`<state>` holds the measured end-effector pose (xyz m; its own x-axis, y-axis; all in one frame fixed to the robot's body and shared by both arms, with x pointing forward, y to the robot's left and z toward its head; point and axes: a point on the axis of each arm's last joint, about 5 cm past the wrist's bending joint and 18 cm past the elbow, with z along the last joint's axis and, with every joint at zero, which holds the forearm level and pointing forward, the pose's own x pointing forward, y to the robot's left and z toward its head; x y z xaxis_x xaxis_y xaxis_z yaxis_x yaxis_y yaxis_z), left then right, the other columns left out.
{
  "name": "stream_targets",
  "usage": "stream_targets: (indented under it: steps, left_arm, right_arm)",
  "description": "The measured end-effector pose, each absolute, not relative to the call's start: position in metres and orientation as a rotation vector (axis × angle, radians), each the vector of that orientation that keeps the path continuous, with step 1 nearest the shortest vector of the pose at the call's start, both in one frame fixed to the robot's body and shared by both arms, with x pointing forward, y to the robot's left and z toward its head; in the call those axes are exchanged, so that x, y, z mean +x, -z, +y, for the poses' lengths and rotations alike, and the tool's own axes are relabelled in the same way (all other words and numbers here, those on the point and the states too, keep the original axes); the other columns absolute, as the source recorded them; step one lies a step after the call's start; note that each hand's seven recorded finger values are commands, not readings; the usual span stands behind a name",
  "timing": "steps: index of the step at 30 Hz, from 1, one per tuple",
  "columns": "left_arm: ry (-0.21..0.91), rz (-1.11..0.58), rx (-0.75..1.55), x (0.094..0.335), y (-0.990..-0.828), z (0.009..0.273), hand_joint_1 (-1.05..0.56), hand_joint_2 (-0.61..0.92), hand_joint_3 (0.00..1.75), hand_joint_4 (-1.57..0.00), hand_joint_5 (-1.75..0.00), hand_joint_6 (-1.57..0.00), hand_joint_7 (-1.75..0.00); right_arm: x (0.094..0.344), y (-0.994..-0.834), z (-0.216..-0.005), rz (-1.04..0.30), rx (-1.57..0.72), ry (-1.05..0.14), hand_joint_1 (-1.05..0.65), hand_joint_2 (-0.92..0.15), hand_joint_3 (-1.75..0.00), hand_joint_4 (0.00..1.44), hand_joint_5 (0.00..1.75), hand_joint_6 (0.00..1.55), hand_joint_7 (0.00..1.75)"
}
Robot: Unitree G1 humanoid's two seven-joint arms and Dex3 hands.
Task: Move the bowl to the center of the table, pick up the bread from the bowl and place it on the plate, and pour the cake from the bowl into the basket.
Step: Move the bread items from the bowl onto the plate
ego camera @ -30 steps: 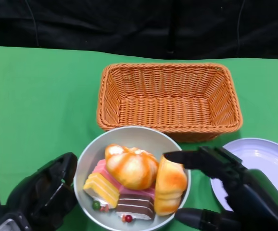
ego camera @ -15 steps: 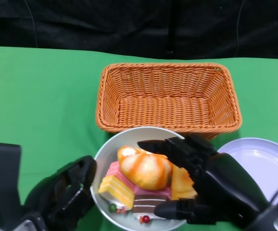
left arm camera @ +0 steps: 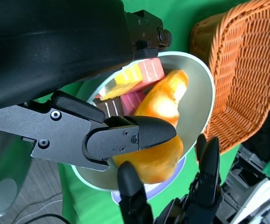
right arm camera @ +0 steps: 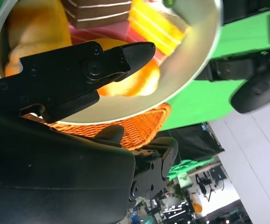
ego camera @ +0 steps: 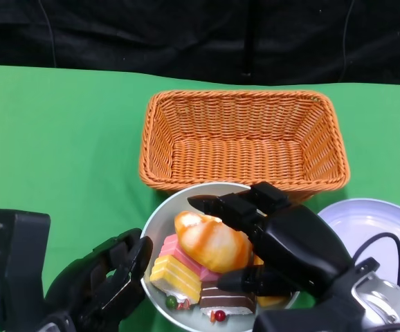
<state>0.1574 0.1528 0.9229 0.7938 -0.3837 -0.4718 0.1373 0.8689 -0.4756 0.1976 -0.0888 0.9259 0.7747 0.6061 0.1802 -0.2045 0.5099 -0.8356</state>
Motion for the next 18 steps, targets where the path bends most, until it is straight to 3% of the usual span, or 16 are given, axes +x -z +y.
stream_targets:
  steps: [7, 12, 18]
  left_arm:
    - [0.295, 0.580, -0.414, 0.155, -0.924, 0.152, -0.65, 0.92, 0.51, -0.01, -0.01, -0.01, 0.00]
    - [0.300, 0.548, -0.257, 0.154, -0.926, 0.150, -0.65, 0.92, 0.51, -0.10, -0.05, -0.07, -0.03]
    - [0.280, 0.502, -0.136, 0.150, -0.926, 0.152, -0.63, 0.92, 0.50, -0.15, -0.09, -0.12, -0.05]
  right_arm:
    - [0.205, -0.912, -0.079, -0.466, -0.971, -0.560, -0.57, -0.92, -0.04, 0.11, 0.66, 0.29, 0.18]
    - [0.211, -0.906, -0.073, -0.462, -1.009, -0.562, -0.52, -0.92, -0.02, 0.19, 0.64, 0.35, 0.14]
    - [0.214, -0.898, -0.067, -0.487, -1.019, -0.501, -0.43, -0.92, -0.07, 0.47, 0.73, 0.53, 0.19]
